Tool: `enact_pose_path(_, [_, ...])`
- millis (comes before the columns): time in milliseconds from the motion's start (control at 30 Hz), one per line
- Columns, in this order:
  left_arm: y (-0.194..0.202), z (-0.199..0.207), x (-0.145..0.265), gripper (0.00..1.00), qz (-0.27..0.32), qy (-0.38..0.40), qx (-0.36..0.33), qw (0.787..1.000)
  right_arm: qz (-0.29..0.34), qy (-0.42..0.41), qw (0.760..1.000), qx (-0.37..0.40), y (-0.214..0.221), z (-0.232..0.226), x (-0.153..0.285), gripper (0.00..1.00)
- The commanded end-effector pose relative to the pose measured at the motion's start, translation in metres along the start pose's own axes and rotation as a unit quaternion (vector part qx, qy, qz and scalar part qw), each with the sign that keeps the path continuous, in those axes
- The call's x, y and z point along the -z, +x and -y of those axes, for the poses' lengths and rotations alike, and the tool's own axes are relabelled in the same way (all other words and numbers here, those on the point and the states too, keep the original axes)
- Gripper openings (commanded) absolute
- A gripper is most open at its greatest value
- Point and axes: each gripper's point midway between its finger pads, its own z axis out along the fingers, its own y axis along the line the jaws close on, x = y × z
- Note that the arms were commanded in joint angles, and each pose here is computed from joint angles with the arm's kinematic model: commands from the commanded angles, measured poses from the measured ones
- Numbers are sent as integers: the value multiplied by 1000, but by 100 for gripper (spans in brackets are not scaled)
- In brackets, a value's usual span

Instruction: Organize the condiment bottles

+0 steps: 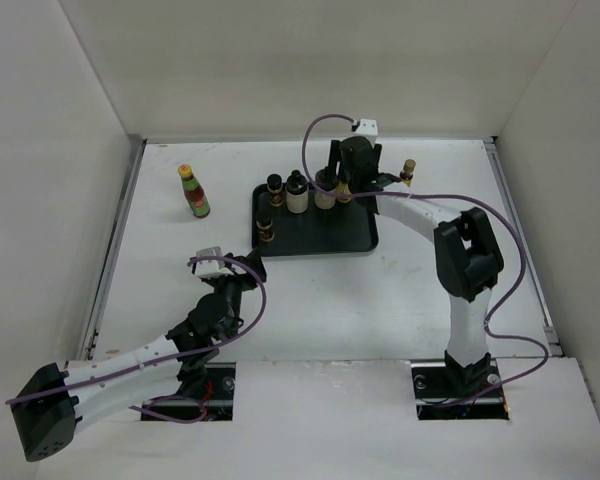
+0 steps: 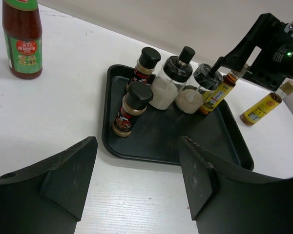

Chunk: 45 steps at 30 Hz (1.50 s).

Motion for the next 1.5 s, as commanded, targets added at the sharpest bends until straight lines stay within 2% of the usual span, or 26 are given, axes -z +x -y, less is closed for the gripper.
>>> enact_pose_path(0, [-5, 5, -1, 66, 8, 7, 19, 1000, 82, -24, 995, -52, -82, -4, 42, 82])
enact_pose_path(167, [-6, 5, 0, 66, 9, 8, 22, 1000, 99, 7, 993, -67, -108, 46, 60, 87])
enact_pose_path(333, [-6, 6, 0, 66, 10, 11, 24, 1000, 86, 98, 989, -72, -89, 130, 46, 89])
enact_pose_path(433, [-6, 7, 0, 66, 8, 11, 22, 1000, 66, 125, 987, -72, -73, 161, 31, 88])
enact_pose_path(533, [-4, 8, 0, 66, 6, 12, 22, 1000, 42, 108, 991, -61, -60, 162, 15, 86])
enact_pose_path(767, [-3, 4, -1, 66, 6, 6, 20, 1000, 29, 91, 994, -50, -51, 159, -4, 72])
enact_pose_path(867, [-2, 4, -2, 66, 5, 5, 18, 1000, 23, 92, 994, -45, -48, 157, -9, 60])
enact_pose_path(933, [0, 5, -2, 66, 3, 6, 17, 1000, 26, 98, 994, -42, -48, 160, -8, 47])
enact_pose_path(1033, [0, 3, -3, 66, 3, 2, 16, 1000, 48, 118, 991, -47, -58, 169, 4, 35])
enact_pose_path(1300, [3, 7, -3, 66, -2, 8, 17, 1000, 118, 65, 990, -43, -107, 123, 56, 32])
enact_pose_path(1467, [1, 6, -3, 66, -1, 6, 20, 1000, 116, 37, 992, -32, -103, 92, 57, 33])
